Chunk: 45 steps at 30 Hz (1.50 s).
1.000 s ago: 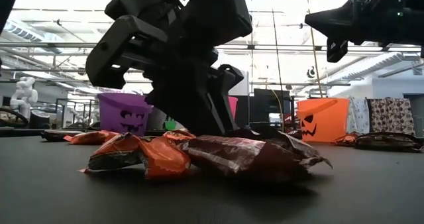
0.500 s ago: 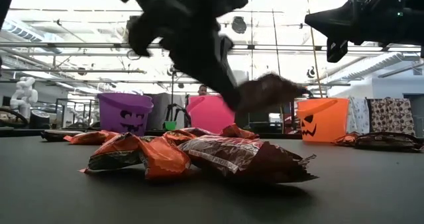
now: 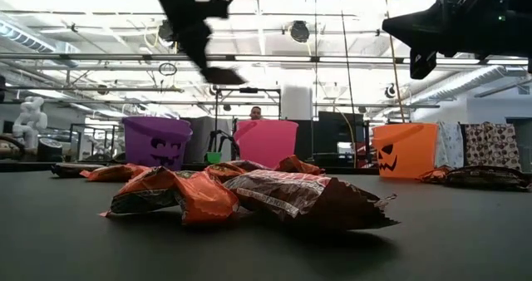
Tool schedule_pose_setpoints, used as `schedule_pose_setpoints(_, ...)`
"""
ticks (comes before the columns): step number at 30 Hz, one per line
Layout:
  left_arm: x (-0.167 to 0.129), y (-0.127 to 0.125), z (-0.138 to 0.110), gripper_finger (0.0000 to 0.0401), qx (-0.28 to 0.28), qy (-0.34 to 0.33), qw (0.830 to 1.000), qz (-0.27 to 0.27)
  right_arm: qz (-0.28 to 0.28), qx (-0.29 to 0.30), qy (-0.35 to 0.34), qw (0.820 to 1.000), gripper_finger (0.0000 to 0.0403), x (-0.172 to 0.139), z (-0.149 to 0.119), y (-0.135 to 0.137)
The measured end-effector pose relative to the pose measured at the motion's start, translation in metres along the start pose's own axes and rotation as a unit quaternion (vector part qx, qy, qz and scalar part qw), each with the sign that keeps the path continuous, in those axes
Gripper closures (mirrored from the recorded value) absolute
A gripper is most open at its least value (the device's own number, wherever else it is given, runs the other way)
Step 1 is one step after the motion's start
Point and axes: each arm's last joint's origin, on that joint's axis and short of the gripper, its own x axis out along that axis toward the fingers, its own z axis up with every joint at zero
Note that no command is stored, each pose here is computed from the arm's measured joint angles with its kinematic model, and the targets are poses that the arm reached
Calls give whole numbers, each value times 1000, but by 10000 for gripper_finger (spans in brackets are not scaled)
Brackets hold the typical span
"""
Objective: Sort candy by brand, put in halloween buckets
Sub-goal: Put the brown chocolate bar into the purple bucket
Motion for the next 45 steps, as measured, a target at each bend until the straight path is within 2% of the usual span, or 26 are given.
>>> schedule_pose_setpoints(5, 5, 59, -34, 399, -98, 122, 986, 50, 0, -1, 1, 1000, 403, 0, 0, 0)
schedule_pose_setpoints(10, 18, 89, -54, 399, -158, 182, 968, 70, 0, -3, 1, 1000, 403, 0, 0, 0)
schedule_pose_setpoints(14, 26, 97, -64, 399, -173, 203, 963, 45, 0, -4, 1, 1000, 403, 0, 0, 0)
schedule_pose_setpoints(18, 28, 100, -67, 391, -178, 209, 960, 54, -1, -5, 3, 1000, 403, 0, -1, 0)
schedule_pose_setpoints(23, 28, 102, -66, 346, -177, 204, 960, 76, -1, -5, 3, 1000, 403, 0, -1, 0)
schedule_pose_setpoints(28, 29, 102, -65, 301, -179, 198, 961, 78, -1, -4, 4, 1000, 403, 0, -1, 0)
schedule_pose_setpoints(31, 29, 101, -65, 288, -180, 196, 961, 69, -1, -4, 4, 1000, 403, 0, -1, 0)
schedule_pose_setpoints(35, 30, 98, -60, 286, -189, 170, 967, -2, -1, -4, 4, 1000, 403, 0, -1, 0)
schedule_pose_setpoints(39, 34, 79, -47, 285, -166, 93, 972, -141, -1, 0, 4, 1000, 403, 0, -1, 0)
schedule_pose_setpoints(42, 44, 49, -40, 285, -122, 12, 960, -250, -1, 0, 4, 1000, 403, 0, -1, 0)
schedule_pose_setpoints(45, 55, 10, -36, 285, -68, -90, 937, -330, -3, -2, 13, 1000, 403, 0, -3, -1)
